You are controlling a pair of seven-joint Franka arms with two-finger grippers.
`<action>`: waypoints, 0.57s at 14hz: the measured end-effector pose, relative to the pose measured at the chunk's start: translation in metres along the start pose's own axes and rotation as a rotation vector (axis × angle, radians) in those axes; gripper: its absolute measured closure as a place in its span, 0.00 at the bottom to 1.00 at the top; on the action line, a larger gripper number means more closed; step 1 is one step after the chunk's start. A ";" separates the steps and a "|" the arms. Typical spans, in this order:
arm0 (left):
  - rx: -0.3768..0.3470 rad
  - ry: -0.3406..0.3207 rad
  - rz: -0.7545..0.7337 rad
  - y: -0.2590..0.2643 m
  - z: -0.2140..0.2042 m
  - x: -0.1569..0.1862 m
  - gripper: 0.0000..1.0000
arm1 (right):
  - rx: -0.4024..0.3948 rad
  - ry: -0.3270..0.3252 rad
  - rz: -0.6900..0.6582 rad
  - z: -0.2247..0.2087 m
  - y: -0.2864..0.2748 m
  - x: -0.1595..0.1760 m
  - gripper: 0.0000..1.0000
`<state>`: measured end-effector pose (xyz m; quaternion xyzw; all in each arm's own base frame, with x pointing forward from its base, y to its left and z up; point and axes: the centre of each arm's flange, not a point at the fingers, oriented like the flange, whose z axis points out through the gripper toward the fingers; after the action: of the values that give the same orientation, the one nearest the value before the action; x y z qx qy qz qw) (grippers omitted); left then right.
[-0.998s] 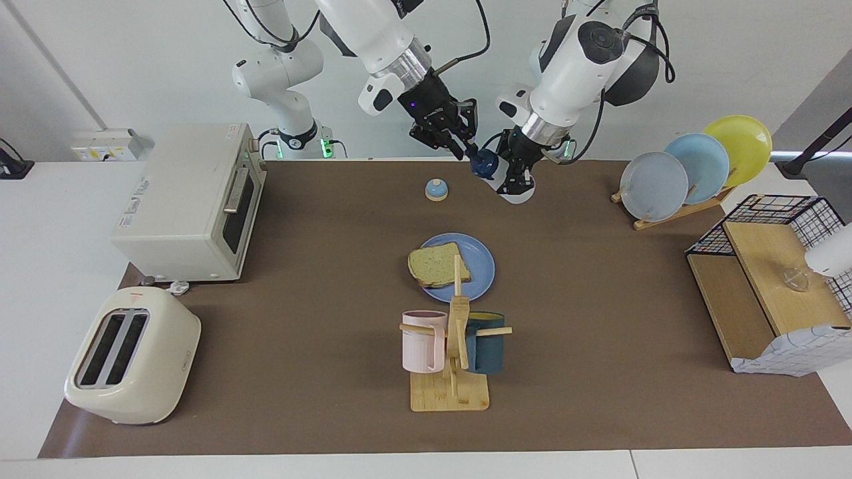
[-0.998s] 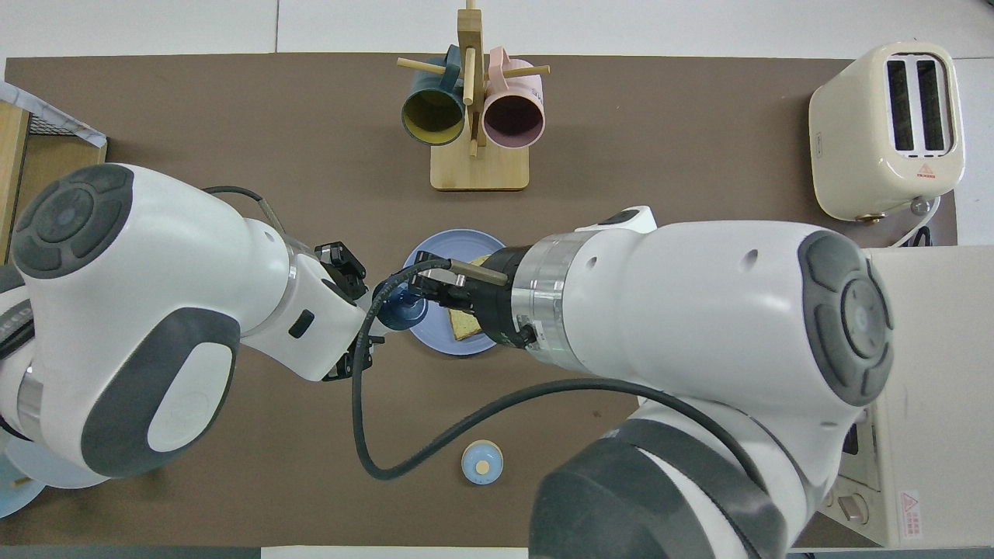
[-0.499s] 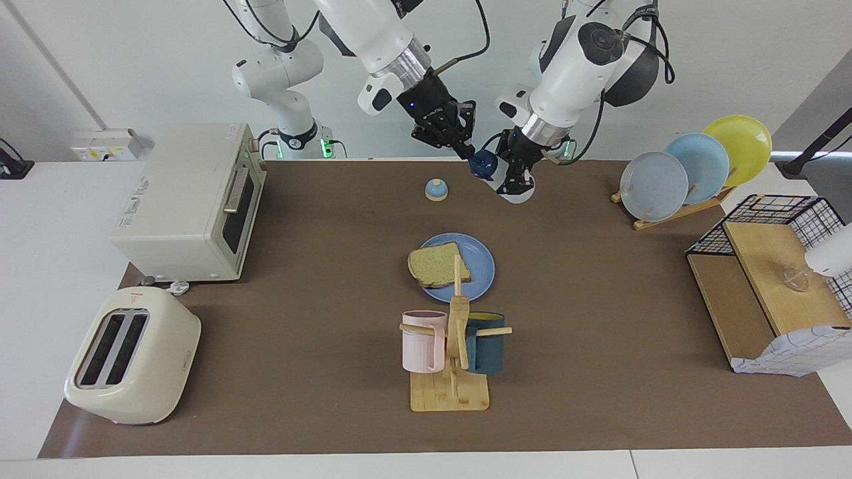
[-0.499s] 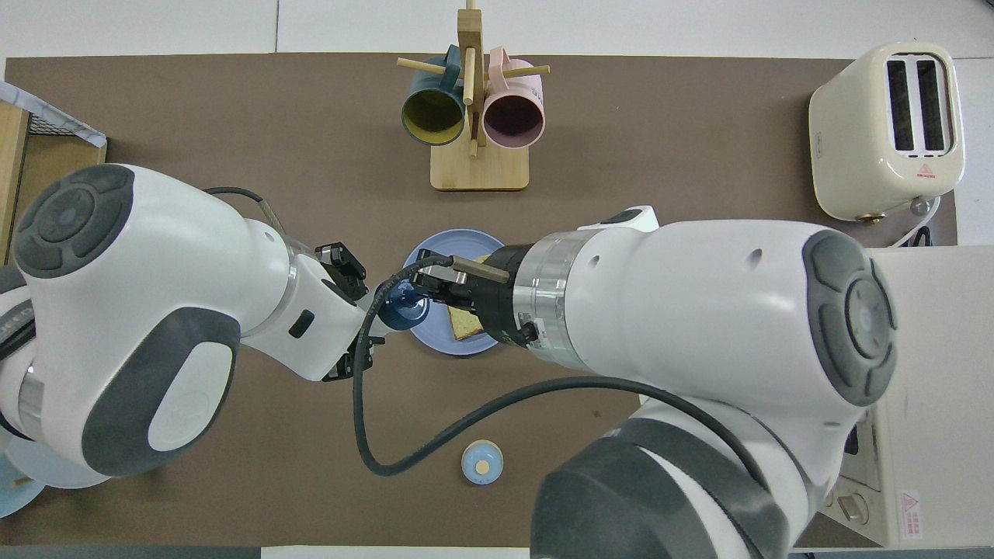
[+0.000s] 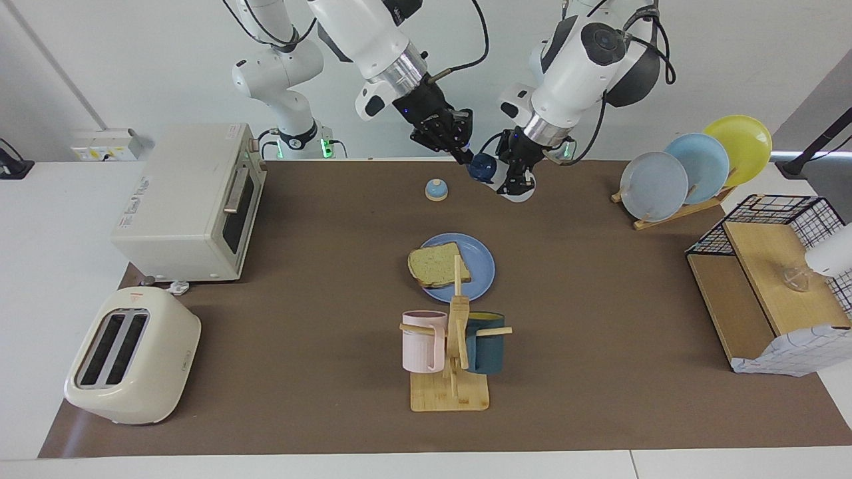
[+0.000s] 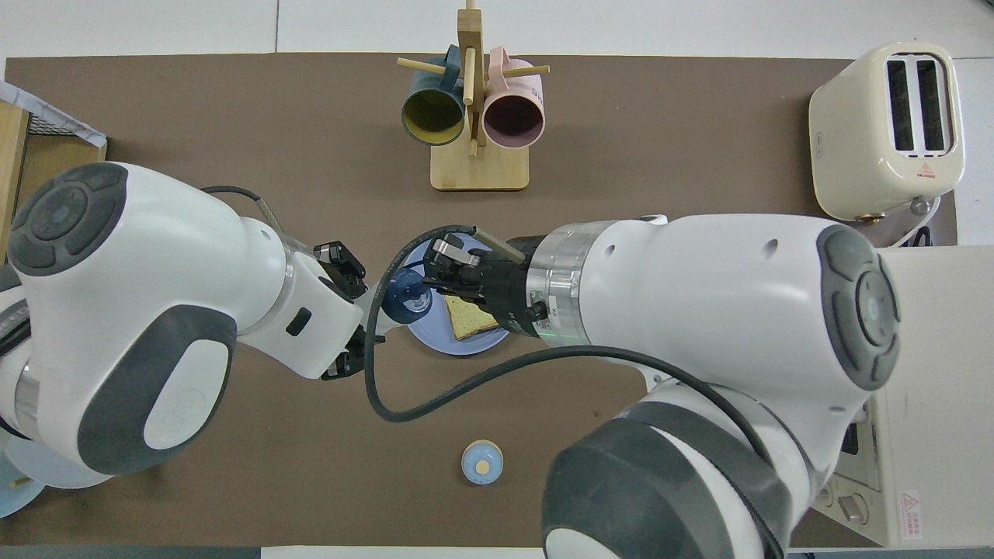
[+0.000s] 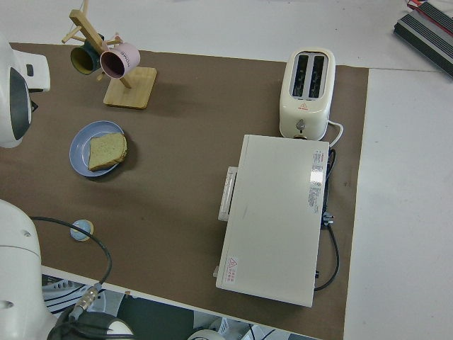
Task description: Put bread on plate and add seasoning
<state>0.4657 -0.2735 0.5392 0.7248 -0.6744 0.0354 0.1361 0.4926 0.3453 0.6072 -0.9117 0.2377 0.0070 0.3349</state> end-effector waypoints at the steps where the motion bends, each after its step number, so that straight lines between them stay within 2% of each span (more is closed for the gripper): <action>1: 0.002 0.005 0.000 0.000 -0.001 0.001 0.59 | 0.008 -0.008 0.024 0.000 0.003 0.005 0.88; 4: 0.006 0.013 -0.002 0.000 -0.002 0.002 0.59 | 0.014 -0.012 0.034 -0.001 0.007 0.011 0.88; 8: 0.005 0.012 -0.003 0.000 -0.002 0.002 0.59 | -0.003 0.001 -0.167 0.000 0.009 0.010 0.88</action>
<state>0.4663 -0.2748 0.5411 0.7258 -0.6726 0.0412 0.1385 0.4978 0.3348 0.6003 -0.9289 0.1610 -0.0213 0.3329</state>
